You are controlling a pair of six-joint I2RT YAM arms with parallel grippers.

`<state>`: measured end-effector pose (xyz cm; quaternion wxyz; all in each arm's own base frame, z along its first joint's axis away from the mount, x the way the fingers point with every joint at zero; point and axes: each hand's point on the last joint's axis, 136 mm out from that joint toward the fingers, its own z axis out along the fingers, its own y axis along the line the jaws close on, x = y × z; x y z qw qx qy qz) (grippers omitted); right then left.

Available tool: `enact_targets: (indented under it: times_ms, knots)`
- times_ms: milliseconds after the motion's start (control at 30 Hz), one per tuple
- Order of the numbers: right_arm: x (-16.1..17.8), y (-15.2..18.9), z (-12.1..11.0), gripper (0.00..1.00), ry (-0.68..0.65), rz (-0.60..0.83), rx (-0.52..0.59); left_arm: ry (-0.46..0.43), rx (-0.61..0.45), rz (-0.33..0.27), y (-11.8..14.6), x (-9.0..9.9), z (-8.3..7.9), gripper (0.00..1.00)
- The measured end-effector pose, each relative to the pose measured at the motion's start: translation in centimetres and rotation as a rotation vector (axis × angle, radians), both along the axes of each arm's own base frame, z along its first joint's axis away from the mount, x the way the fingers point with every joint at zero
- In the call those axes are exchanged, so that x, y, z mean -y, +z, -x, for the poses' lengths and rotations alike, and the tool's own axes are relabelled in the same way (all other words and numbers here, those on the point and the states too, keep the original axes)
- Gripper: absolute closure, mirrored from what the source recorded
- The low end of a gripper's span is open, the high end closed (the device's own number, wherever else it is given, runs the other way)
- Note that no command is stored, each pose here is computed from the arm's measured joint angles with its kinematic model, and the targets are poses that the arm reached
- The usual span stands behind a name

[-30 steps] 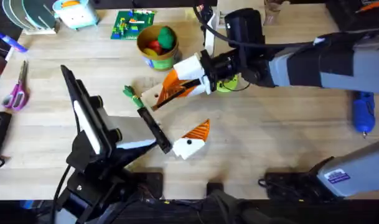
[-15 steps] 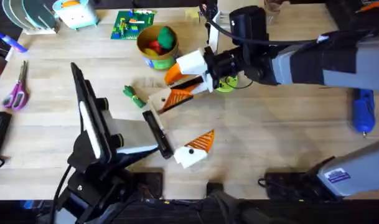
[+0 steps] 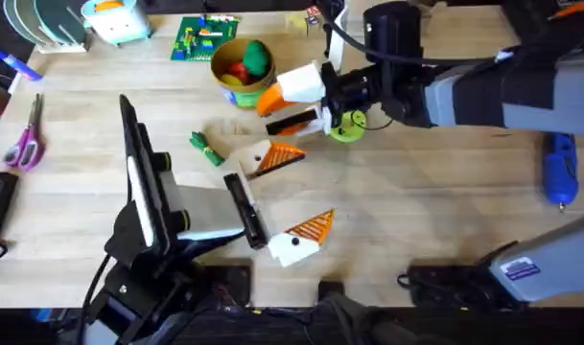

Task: Pick up the gripper from the table and insert it into the empty holder that is missing its gripper. Then pick up a screw, insert it into the mounting hole, and use the screwdriver to tighten it. Finally, clean up the table by picking up the vegetable and placing it into the bucket.

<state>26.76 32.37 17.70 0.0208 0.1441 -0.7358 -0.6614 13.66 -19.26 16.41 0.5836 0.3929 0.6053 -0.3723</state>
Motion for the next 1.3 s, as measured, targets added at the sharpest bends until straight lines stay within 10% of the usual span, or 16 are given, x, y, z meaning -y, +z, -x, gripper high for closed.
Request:
enact_targets:
  times_ms: [533, 1033, 1300]
  knots:
    - [7.1, 1.5, -8.5, 0.071, -0.402, 0.193, 0.219, 0.000, -0.001, 0.000, 0.0, 0.0, 0.0, 0.008]
    - [16.4, 2.7, -4.7, 0.065, -0.408, 0.898, 0.759, -0.001, 0.000, 0.000, 0.0, 0.0, 0.0, 0.008]
    - [16.6, -0.4, -4.2, 0.064, -0.291, 1.027, 0.767, -0.001, -0.001, 0.000, 0.0, 0.0, 0.0, 0.008]
